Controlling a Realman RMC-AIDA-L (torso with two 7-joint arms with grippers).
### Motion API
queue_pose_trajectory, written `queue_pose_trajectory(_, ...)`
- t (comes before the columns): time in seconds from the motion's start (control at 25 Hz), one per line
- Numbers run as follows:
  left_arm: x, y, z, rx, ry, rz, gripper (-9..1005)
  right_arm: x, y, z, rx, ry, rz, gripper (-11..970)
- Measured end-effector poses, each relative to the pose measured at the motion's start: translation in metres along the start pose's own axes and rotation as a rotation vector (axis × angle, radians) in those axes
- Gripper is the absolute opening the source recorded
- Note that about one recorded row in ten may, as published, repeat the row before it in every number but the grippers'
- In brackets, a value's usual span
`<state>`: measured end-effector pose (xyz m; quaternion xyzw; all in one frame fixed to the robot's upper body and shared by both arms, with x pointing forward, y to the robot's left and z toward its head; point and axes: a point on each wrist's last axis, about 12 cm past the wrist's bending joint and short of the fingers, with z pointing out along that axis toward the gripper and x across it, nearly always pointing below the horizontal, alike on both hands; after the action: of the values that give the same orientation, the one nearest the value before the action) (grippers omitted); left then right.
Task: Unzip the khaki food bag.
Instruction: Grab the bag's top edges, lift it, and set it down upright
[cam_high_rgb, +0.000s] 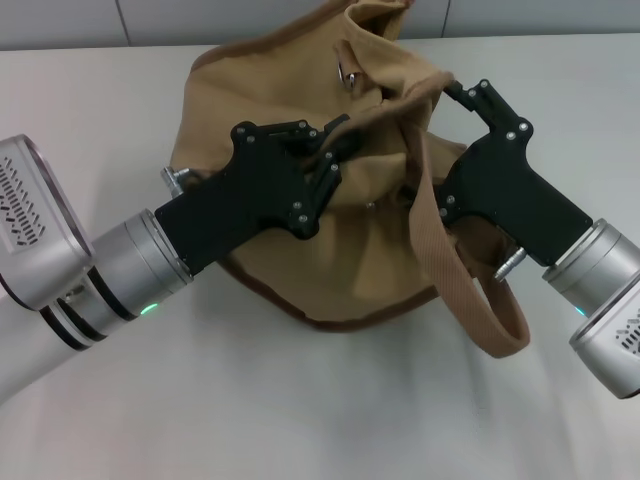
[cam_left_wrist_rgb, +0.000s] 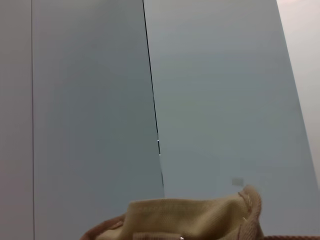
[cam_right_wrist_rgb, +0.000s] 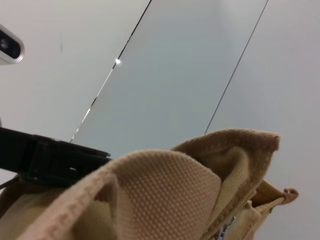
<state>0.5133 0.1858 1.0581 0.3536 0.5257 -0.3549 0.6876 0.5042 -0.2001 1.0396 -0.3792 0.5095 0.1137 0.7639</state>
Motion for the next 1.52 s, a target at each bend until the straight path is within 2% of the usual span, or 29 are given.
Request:
queue_pose_trajectory(0.36,0.002,-0.009,0.0,0.038,0.008,-0.017,76,-0.001,0.0,0.01,0.051,0.01,0.041,841)
queue_pose_trajectory(0.8,0.004,-0.011,-0.003,0.036,0.013,-0.022,77,-0.001,0.0,0.014,0.07,0.013,0.057,797)
queue_pose_trajectory(1.24,0.005,-0.012,-0.003,0.034,0.019,-0.028,79,-0.001,0.0,0.014,0.059,0.013,0.051,606)
queue_pose_trajectory(1.52,0.005,-0.013,-0.002,0.035,0.021,-0.034,80,-0.002,0.0,0.016,0.054,0.011,0.042,316)
